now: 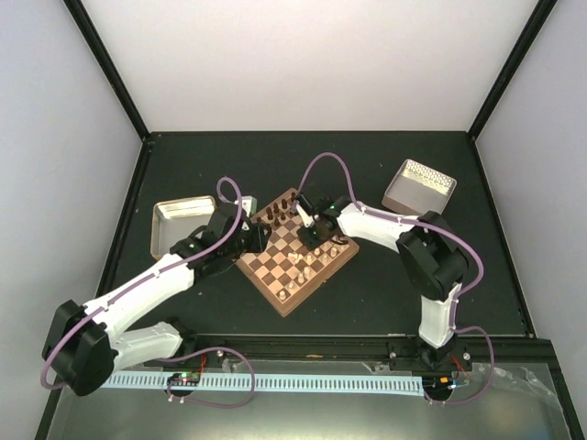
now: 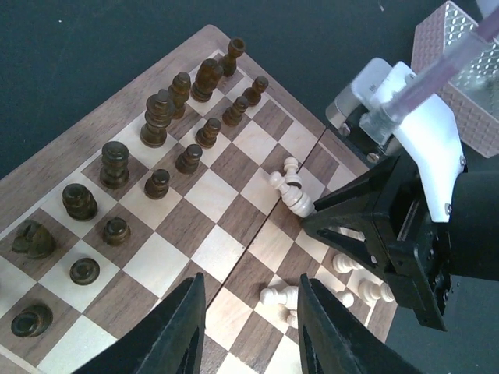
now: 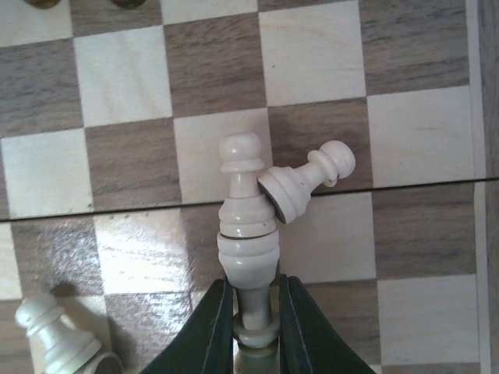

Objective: Set up the chess pieces on the board
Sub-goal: Pick up the chess piece from the chessboard.

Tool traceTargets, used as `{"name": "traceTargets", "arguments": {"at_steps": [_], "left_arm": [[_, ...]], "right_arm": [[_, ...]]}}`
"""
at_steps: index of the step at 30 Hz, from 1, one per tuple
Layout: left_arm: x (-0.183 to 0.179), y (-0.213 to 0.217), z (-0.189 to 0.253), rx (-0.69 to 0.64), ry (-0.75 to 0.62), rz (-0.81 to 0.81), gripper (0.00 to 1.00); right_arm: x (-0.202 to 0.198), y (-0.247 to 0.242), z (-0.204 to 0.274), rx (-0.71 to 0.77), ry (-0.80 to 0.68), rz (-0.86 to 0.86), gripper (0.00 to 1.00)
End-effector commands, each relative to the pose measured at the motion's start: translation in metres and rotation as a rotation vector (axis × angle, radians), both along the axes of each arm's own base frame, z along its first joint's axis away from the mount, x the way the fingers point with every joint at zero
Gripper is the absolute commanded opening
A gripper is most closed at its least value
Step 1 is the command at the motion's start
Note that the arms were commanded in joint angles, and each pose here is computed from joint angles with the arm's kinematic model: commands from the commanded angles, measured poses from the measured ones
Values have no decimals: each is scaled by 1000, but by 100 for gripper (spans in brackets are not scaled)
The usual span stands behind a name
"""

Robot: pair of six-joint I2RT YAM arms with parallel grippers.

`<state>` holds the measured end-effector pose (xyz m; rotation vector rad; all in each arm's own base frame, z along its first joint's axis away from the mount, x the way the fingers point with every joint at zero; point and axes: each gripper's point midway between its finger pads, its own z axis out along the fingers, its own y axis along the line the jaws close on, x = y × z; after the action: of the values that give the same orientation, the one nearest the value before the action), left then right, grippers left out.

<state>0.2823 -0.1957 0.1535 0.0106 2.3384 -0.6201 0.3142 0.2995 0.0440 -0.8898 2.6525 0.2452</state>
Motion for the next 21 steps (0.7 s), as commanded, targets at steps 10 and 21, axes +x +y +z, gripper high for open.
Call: {"name": "traceTargets", "arguments": {"at_steps": [10, 21], "left_arm": [[2, 2, 45, -323, -94, 78, 56], [2, -8, 45, -534, -14, 42, 65]], "right_arm": [[-18, 50, 97, 446, -267, 232, 1], [-55, 71, 112, 527, -236, 383, 1]]}}
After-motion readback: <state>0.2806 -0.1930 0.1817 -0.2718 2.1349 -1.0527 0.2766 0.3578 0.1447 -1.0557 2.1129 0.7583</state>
